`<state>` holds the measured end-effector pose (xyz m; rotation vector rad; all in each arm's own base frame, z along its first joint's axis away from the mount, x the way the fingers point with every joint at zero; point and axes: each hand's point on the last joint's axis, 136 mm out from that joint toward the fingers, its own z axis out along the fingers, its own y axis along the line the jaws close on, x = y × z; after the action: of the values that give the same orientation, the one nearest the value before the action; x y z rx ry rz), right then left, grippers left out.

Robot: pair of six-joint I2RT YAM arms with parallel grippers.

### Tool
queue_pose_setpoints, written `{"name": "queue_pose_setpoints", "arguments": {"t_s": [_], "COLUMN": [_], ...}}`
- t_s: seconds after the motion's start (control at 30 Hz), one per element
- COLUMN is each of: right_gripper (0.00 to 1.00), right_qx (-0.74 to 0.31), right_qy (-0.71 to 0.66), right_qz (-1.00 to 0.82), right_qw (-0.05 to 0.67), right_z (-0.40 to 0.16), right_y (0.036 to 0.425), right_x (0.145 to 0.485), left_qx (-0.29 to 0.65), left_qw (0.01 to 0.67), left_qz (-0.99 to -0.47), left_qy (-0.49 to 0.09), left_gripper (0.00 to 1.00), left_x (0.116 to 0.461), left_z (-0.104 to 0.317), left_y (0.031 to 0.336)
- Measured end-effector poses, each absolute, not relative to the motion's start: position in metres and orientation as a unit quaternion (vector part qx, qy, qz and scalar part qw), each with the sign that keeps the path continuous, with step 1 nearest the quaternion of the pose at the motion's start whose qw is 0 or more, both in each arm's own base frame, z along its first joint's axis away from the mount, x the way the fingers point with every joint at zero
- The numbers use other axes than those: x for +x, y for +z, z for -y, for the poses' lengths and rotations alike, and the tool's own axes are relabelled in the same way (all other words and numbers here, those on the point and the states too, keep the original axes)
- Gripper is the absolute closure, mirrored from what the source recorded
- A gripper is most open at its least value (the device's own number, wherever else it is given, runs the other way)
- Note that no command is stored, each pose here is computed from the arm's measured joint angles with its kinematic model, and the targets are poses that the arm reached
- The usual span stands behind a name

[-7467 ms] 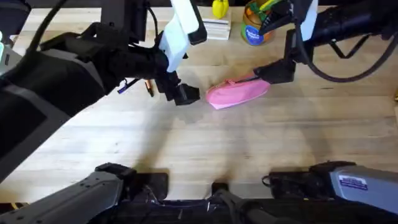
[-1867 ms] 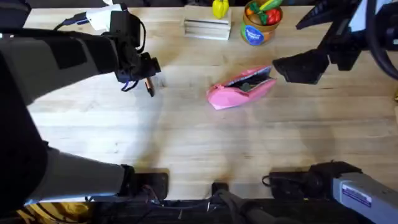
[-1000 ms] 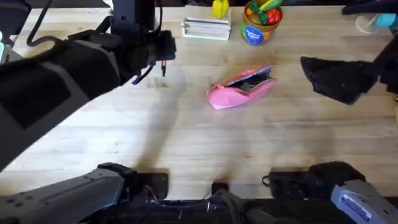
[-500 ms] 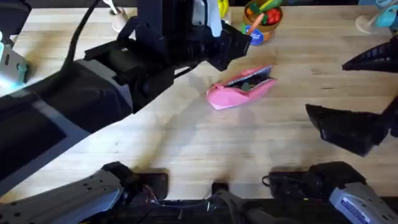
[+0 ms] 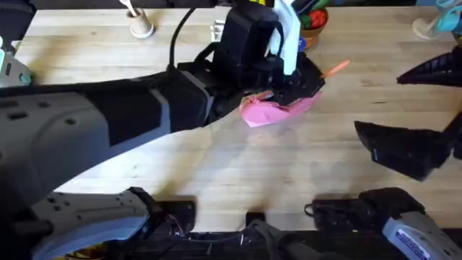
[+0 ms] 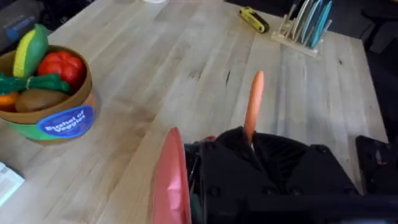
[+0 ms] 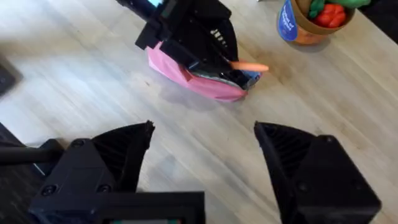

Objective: Unzip the bag, pick up the pens from the table one at a time and place them inside, then zip the bag closed.

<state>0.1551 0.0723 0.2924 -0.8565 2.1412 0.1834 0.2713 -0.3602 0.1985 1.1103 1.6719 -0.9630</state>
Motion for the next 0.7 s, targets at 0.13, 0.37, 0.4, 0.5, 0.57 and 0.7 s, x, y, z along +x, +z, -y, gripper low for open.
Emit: {"name": "queue_pose_setpoints", "arguments": {"t_s": [0.13,0.37,0.4,0.5,0.57,0.7], "right_gripper": [0.008,0.008,0.008,0.008,0.008,0.008], "right_qx": [-0.339,-0.337,-0.336,-0.334,-0.334,-0.334], "right_qy": [0.073,0.074,0.074,0.075,0.075,0.074], "right_qz": [-0.847,-0.848,-0.849,-0.849,-0.849,-0.848], "right_qw": [0.402,0.402,0.402,0.402,0.402,0.405], "right_z": [-0.072,-0.072,-0.072,-0.072,-0.072,-0.072], "right_y": [0.292,0.292,0.292,0.292,0.292,0.294], "right_x": [0.155,0.155,0.155,0.155,0.155,0.156], "left_qx": [0.446,0.434,0.432,0.419,0.417,0.418], "left_qw": [0.435,0.389,0.382,0.358,0.348,0.345], "left_qz": [-0.686,-0.737,-0.746,-0.792,-0.805,-0.811], "left_qy": [-0.376,-0.341,-0.333,-0.264,-0.239,-0.22], "left_gripper": [0.958,0.958,0.958,0.958,0.958,0.958], "left_x": [0.278,0.282,0.282,0.289,0.291,0.292], "left_z": [0.364,0.354,0.351,0.329,0.32,0.316], "left_y": [0.179,0.14,0.134,0.105,0.096,0.093]}}
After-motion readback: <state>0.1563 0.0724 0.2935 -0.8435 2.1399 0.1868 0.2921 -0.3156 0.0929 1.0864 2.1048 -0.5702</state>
